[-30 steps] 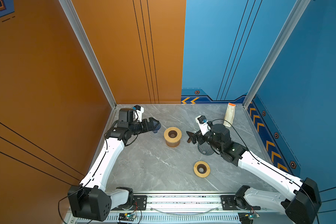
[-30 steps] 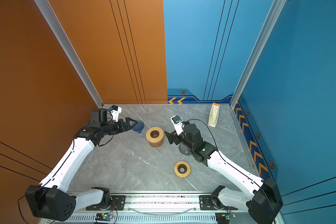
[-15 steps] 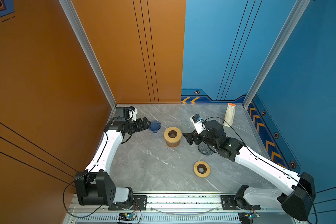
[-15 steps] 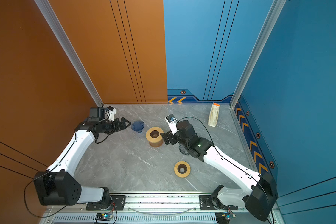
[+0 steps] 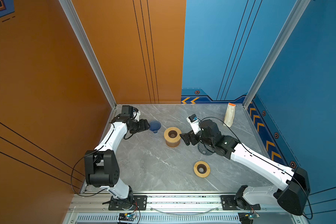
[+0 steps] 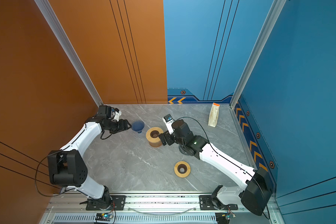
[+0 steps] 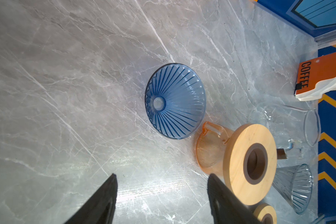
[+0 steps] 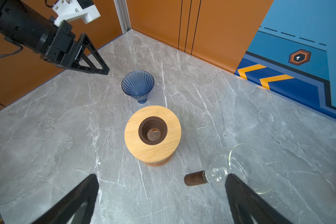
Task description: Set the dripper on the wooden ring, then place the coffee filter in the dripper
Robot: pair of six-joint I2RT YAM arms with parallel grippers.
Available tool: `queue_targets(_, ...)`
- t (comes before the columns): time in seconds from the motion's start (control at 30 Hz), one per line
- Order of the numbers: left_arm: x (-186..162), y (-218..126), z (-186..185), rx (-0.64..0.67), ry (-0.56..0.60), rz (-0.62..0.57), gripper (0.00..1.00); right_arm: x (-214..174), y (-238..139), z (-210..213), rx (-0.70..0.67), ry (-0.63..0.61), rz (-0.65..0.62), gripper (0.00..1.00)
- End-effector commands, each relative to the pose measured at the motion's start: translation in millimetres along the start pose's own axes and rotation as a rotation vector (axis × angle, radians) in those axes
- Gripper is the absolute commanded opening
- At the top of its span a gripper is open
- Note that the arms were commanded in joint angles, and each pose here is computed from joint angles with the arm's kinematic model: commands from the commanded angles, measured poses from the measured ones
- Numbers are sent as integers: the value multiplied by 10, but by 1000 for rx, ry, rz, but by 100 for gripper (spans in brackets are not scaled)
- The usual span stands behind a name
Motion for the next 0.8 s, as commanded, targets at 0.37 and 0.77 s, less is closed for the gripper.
queue_targets(0.37, 174, 405, 132, -6, -1, 49, 63, -136, 44, 156, 92, 3, 84, 100)
queue_targets(0.77, 262, 768, 192, -27, -25, 52, 54, -173, 62, 190, 109, -9, 81, 100)
Point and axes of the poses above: each gripper's point midway between its finger pads, its own y axis out along the fingers, its own z axis along the line the jaws close on, x = y × z, the point moved 4 cm from there along -y, back along the fingers, and after that the axes turned 14 degrees about y, right-handed, at the moved point
